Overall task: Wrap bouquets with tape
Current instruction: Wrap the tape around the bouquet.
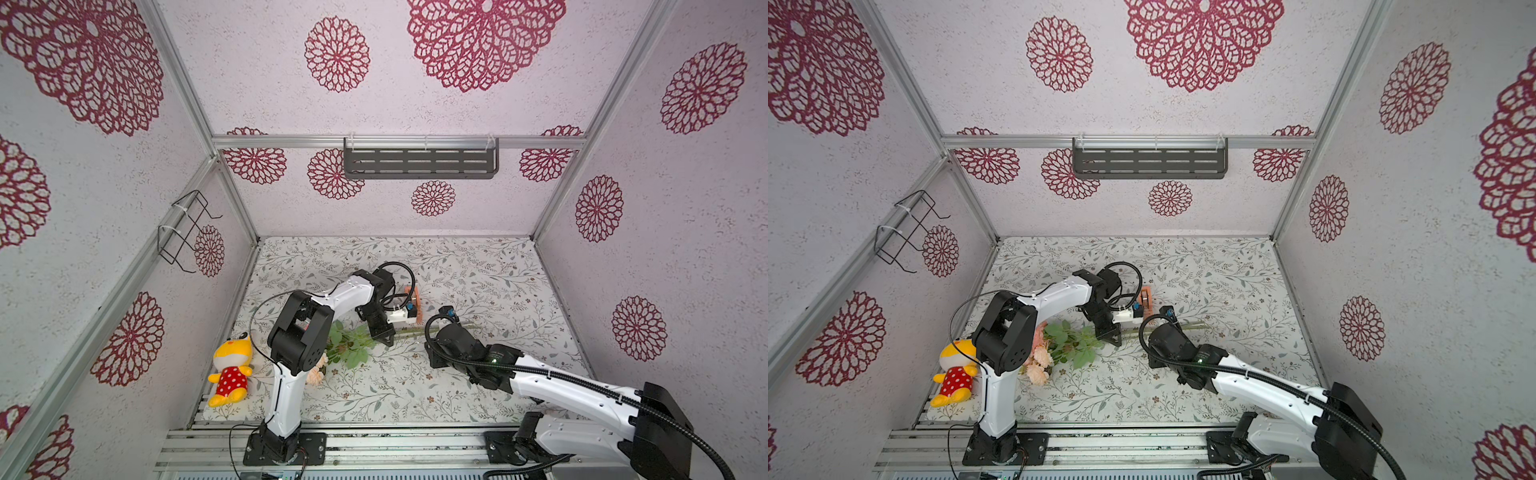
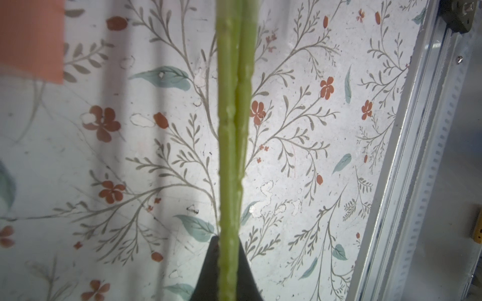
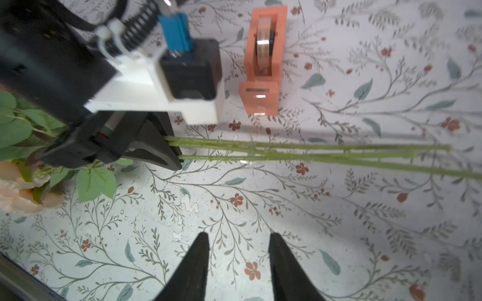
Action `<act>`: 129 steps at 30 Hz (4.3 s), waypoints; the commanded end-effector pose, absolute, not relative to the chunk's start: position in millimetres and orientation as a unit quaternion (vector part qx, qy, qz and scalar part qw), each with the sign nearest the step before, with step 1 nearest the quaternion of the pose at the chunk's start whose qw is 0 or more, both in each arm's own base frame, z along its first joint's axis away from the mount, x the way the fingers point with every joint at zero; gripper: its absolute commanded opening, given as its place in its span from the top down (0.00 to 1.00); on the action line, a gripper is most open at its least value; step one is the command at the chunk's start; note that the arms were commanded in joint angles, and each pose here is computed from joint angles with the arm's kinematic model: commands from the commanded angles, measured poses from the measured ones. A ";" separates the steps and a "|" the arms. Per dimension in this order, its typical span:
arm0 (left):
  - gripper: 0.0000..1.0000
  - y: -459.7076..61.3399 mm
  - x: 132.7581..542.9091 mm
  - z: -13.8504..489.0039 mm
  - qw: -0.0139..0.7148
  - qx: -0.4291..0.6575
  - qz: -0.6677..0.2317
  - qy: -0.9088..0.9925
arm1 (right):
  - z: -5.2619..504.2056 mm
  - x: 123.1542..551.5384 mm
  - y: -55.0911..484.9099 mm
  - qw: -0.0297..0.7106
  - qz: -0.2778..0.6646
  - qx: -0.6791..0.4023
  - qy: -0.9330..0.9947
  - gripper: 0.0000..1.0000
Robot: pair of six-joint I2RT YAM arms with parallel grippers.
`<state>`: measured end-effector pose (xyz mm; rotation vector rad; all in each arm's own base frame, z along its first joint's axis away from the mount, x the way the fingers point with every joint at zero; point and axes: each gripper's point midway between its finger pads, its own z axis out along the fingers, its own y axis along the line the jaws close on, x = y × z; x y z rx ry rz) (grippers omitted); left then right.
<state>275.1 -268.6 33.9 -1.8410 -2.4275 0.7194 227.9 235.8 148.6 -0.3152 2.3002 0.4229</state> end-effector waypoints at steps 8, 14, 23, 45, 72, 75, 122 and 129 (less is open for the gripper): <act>1.00 -274.7 295.7 84.5 -0.113 -0.612 0.191 -0.759 | 210.7 226.2 228.8 0.568 0.145 -0.500 0.637 0.15; 1.00 -275.9 295.4 81.0 -0.103 -0.620 0.190 -0.754 | 194.5 244.9 244.1 0.582 0.072 -0.610 0.532 0.26; 1.00 -274.8 290.6 75.8 -0.086 -0.623 0.191 -0.754 | 164.5 279.6 253.9 0.517 -0.008 -0.689 0.508 0.41; 1.00 -281.2 276.6 77.2 -0.045 -0.632 0.235 -0.737 | 126.5 305.5 257.1 0.460 -0.094 -0.749 0.467 0.79; 0.02 -267.6 305.3 159.8 -0.150 -0.574 0.237 -0.769 | 125.9 313.1 264.3 0.497 -0.230 -0.716 0.432 1.00; 0.02 -261.5 320.3 186.1 -0.212 -0.552 0.224 -0.775 | 131.8 312.0 264.7 0.508 -0.230 -0.710 0.430 1.00; 0.65 -265.9 334.5 130.0 -0.351 -0.648 0.138 -0.661 | 189.7 318.5 261.3 0.650 -0.349 -0.577 0.350 1.00; 1.00 -264.6 338.6 144.5 -0.375 -0.643 0.121 -0.656 | 159.2 308.0 260.8 0.592 -0.238 -0.629 0.444 0.85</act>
